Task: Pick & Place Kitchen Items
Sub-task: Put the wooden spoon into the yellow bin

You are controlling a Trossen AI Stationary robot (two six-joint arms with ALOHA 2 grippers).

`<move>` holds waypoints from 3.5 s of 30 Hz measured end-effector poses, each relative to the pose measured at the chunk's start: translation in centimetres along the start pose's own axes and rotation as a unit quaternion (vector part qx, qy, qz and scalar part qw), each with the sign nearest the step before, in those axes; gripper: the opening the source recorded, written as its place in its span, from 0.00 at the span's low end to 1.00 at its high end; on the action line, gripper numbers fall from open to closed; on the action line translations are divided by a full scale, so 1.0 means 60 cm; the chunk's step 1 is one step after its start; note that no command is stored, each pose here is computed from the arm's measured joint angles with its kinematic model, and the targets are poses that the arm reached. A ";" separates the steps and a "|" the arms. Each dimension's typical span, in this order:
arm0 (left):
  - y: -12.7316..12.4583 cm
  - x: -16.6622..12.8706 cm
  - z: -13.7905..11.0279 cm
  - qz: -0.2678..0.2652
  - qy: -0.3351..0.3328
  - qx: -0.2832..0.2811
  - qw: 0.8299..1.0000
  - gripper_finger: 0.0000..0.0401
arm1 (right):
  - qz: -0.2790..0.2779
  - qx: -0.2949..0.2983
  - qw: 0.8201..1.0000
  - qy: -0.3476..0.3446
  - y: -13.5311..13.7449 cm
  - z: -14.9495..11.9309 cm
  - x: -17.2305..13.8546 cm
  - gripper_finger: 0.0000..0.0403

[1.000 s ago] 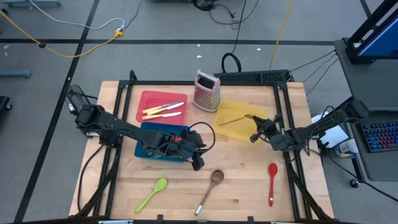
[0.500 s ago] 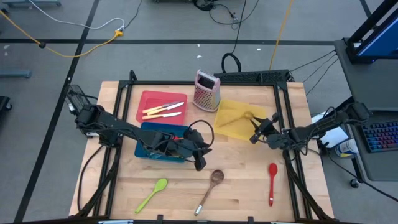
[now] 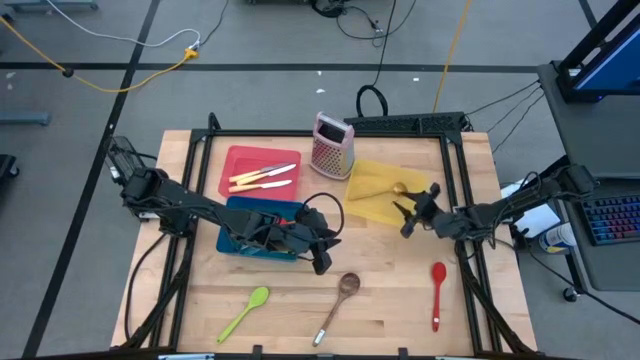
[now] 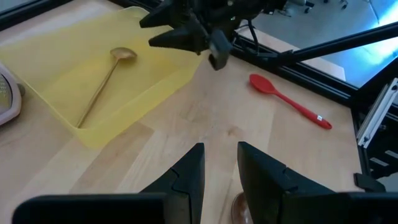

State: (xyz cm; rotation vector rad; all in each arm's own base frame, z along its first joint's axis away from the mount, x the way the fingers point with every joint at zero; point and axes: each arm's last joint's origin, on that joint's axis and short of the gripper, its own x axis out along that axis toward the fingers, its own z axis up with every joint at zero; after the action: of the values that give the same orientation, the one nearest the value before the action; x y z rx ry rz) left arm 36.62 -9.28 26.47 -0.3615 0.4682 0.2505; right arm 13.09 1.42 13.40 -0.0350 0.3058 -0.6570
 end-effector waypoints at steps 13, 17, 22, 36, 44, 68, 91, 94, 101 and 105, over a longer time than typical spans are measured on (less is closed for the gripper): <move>0.000 0.000 0.000 0.000 0.000 0.000 1.000 0.24 | 0.253 0.068 0.963 -0.070 0.027 0.043 -0.010 0.45; 0.000 0.000 0.000 0.000 0.000 0.000 1.000 0.24 | 0.299 0.086 0.949 -0.044 0.038 0.036 -0.012 0.45; 0.002 0.002 0.006 -0.003 -0.012 0.017 1.000 0.24 | 0.339 0.091 0.935 -0.056 0.061 0.036 -0.021 0.45; 0.003 0.003 -0.004 -0.071 0.056 0.051 0.995 0.24 | 0.358 0.049 0.930 0.071 0.212 0.081 0.008 0.41; -0.008 -0.003 -0.013 -0.105 0.078 0.070 0.989 0.24 | 0.389 0.107 0.890 0.213 0.260 0.067 0.043 0.43; -0.008 -0.004 -0.016 -0.090 0.078 0.099 0.988 0.24 | 0.427 0.180 0.830 0.311 0.270 0.006 0.114 0.34; -0.007 -0.004 -0.016 -0.083 0.072 0.116 0.987 0.24 | 0.475 0.107 0.831 0.269 0.265 0.007 0.122 0.00; -0.007 -0.004 -0.016 -0.083 0.072 0.117 0.987 0.24 | 0.474 0.101 0.836 0.256 0.258 0.018 0.125 0.00; -0.007 -0.004 -0.016 -0.084 0.072 0.120 0.987 0.24 | 0.450 0.060 0.857 0.243 0.220 0.063 0.113 0.00; -0.007 -0.004 -0.016 -0.084 0.072 0.120 0.987 0.24 | 0.395 0.035 0.889 0.230 0.182 0.097 0.096 0.00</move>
State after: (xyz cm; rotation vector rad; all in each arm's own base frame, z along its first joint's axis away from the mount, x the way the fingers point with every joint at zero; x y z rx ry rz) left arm 36.16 -10.07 25.94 -0.1820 0.5998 0.0034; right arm 25.63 6.18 16.03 0.3088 0.7041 0.1537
